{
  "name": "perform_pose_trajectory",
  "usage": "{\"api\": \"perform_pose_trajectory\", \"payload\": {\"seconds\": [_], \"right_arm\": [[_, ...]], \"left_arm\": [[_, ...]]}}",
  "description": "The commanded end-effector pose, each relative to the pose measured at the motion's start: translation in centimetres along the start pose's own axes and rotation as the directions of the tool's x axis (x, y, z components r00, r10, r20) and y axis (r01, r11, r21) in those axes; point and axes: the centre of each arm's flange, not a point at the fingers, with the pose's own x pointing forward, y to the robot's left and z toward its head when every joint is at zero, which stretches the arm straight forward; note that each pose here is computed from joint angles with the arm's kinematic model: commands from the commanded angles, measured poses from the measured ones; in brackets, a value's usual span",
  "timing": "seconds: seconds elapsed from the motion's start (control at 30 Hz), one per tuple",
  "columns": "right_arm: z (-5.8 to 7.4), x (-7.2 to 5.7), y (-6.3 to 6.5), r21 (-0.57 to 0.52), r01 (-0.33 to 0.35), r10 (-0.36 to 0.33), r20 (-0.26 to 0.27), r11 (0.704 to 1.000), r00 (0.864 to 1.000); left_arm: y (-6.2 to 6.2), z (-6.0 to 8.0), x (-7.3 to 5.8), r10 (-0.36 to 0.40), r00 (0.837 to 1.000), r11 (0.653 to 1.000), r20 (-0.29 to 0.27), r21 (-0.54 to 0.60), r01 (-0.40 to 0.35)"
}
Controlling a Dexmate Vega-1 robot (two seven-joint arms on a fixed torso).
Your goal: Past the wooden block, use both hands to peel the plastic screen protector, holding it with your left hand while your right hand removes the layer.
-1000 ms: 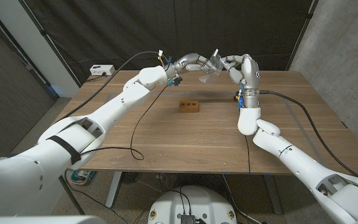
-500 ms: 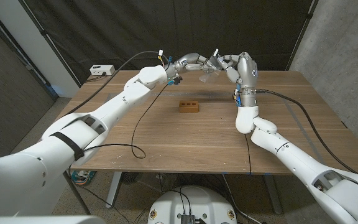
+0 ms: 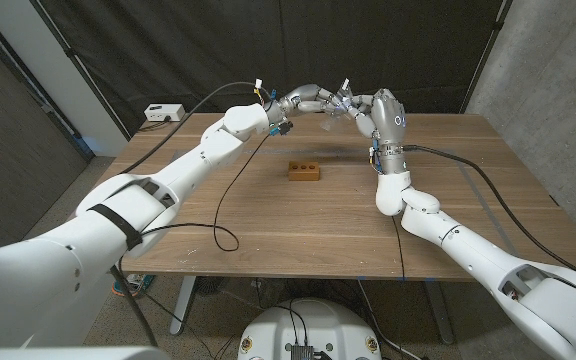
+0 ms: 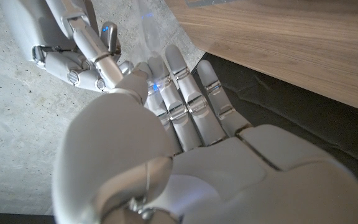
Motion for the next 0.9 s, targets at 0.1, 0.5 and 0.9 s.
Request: {"api": "perform_pose_trajectory", "payload": {"seconds": [0.1, 0.5, 0.9], "right_arm": [[0.0, -0.3, 0.7, -0.027, -0.010, 0.010, 0.003, 1.000, 1.000], [-0.2, -0.5, 0.2, -0.002, 0.036, -0.036, -0.040, 0.999, 0.999], [-1.8, -1.2, -1.0, 0.159, 0.179, -0.142, -0.220, 0.971, 0.965]], "left_arm": [[0.4, -0.6, 0.5, -0.004, 1.000, 1.000, -0.007, -0.011, 0.004], [0.3, -0.7, 0.2, 0.009, 1.000, 1.000, -0.010, -0.017, -0.010], [0.2, -0.6, 0.0, 0.008, 1.000, 1.000, -0.012, -0.010, -0.008]]}}
